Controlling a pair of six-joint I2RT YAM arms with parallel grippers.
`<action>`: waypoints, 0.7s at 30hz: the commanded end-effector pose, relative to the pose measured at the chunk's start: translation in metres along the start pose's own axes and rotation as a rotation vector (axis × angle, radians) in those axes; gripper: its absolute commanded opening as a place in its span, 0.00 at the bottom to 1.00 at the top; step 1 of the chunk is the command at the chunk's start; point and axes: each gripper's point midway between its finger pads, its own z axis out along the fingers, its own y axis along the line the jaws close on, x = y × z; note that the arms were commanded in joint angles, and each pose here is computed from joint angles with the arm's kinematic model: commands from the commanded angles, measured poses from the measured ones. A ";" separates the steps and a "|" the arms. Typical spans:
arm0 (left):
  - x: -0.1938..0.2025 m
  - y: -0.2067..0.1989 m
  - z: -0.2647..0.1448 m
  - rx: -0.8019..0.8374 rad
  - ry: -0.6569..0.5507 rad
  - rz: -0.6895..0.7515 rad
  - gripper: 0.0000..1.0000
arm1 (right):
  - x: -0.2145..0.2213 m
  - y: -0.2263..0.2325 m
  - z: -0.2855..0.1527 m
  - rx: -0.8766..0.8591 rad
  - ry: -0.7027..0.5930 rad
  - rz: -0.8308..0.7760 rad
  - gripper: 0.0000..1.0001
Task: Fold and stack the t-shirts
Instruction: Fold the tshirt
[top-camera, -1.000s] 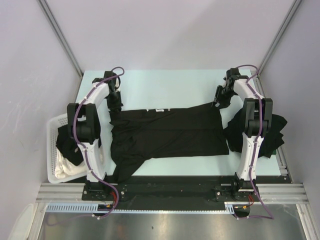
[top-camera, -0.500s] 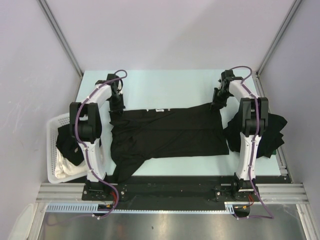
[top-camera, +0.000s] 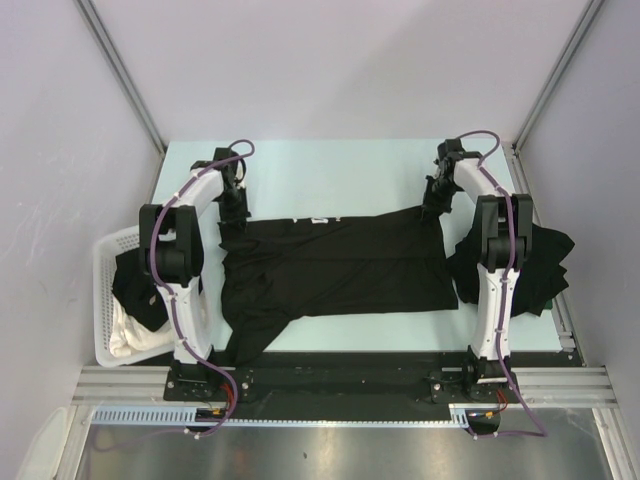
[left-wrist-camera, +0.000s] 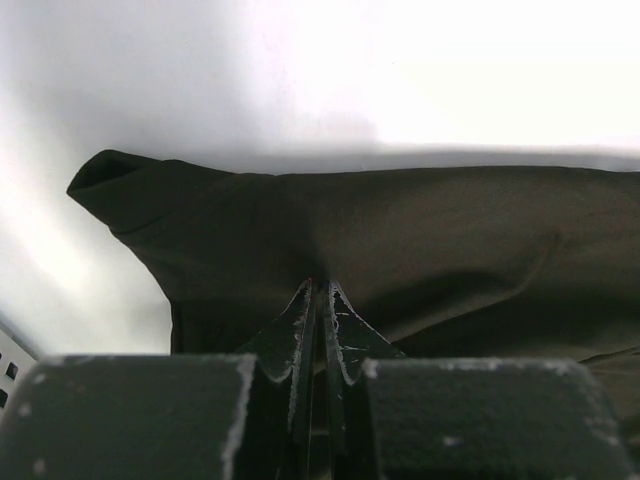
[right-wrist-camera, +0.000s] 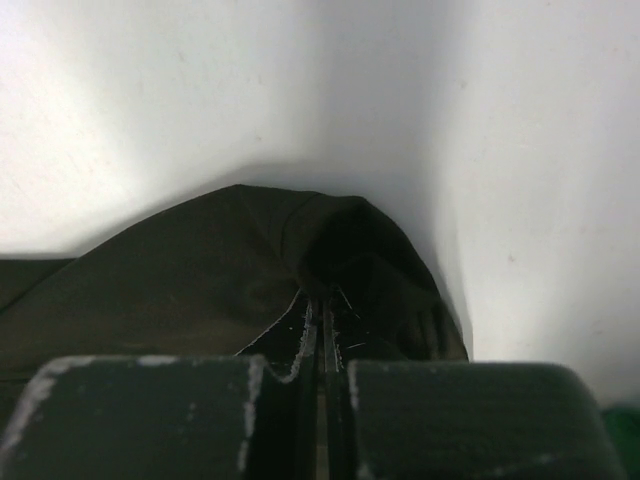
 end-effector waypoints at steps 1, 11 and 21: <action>-0.009 -0.008 -0.005 0.027 -0.022 0.019 0.09 | -0.012 0.007 -0.017 0.036 -0.041 -0.006 0.00; -0.014 -0.009 -0.008 0.029 -0.029 0.025 0.09 | -0.007 -0.011 -0.038 0.163 -0.037 0.007 0.00; -0.014 -0.007 -0.013 0.022 -0.030 0.038 0.09 | -0.003 -0.030 -0.046 0.279 -0.039 0.027 0.00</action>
